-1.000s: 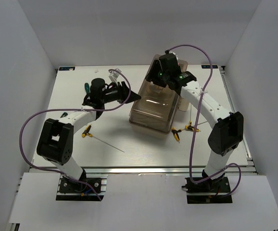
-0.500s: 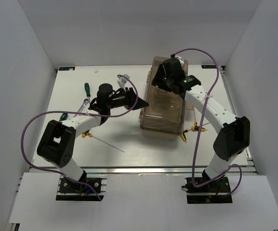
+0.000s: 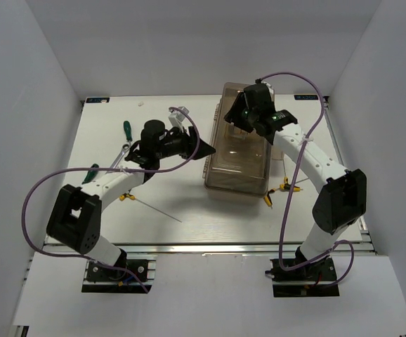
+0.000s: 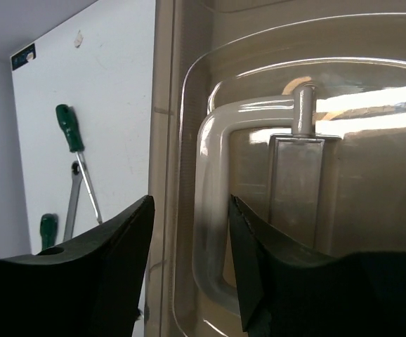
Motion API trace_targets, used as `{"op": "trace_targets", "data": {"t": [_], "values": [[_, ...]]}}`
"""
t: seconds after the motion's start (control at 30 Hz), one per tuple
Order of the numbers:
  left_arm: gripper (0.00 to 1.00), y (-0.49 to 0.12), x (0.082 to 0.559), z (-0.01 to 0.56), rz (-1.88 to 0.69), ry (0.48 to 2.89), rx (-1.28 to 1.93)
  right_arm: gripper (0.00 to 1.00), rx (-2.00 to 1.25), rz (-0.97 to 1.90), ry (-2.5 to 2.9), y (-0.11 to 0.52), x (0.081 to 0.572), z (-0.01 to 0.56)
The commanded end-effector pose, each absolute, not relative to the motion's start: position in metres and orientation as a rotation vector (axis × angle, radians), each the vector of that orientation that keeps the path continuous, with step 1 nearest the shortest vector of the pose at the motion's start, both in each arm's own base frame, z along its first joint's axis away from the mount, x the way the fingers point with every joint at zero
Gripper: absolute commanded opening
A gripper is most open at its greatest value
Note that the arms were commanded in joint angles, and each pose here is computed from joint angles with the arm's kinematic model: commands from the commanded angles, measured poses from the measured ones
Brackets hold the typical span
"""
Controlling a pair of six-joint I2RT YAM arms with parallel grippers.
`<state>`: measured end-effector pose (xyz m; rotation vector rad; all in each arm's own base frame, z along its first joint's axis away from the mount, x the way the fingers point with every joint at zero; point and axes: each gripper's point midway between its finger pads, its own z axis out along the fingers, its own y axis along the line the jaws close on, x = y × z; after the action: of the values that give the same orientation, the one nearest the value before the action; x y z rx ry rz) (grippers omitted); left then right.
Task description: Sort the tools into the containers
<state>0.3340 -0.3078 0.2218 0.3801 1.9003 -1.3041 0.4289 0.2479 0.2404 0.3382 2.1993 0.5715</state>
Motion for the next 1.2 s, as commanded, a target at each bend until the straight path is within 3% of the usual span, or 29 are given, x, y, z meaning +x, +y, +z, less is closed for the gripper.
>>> {"op": "trace_targets", "data": {"t": [0.0, 0.17, 0.53, 1.17], "values": [[0.68, -0.290, 0.351, 0.277, -1.088, 1.788, 0.378, 0.52, 0.362, 0.669, 2.307, 0.255, 0.417, 0.212], [0.75, -0.283, 0.369, 0.325, -0.992, 1.686, 0.369, 0.47, 0.310, 0.871, 2.296, 0.273, 0.416, 0.224], [0.75, -0.320, 0.399, 0.302, -1.109, 1.747, 0.442, 0.36, 0.215, 1.127, 2.143, 0.287, 0.413, 0.279], [0.75, -0.340, 0.399, 0.286, -1.225, 1.782, 0.486, 0.35, 0.232, 1.238, 2.106, 0.292, 0.408, 0.299]]}}
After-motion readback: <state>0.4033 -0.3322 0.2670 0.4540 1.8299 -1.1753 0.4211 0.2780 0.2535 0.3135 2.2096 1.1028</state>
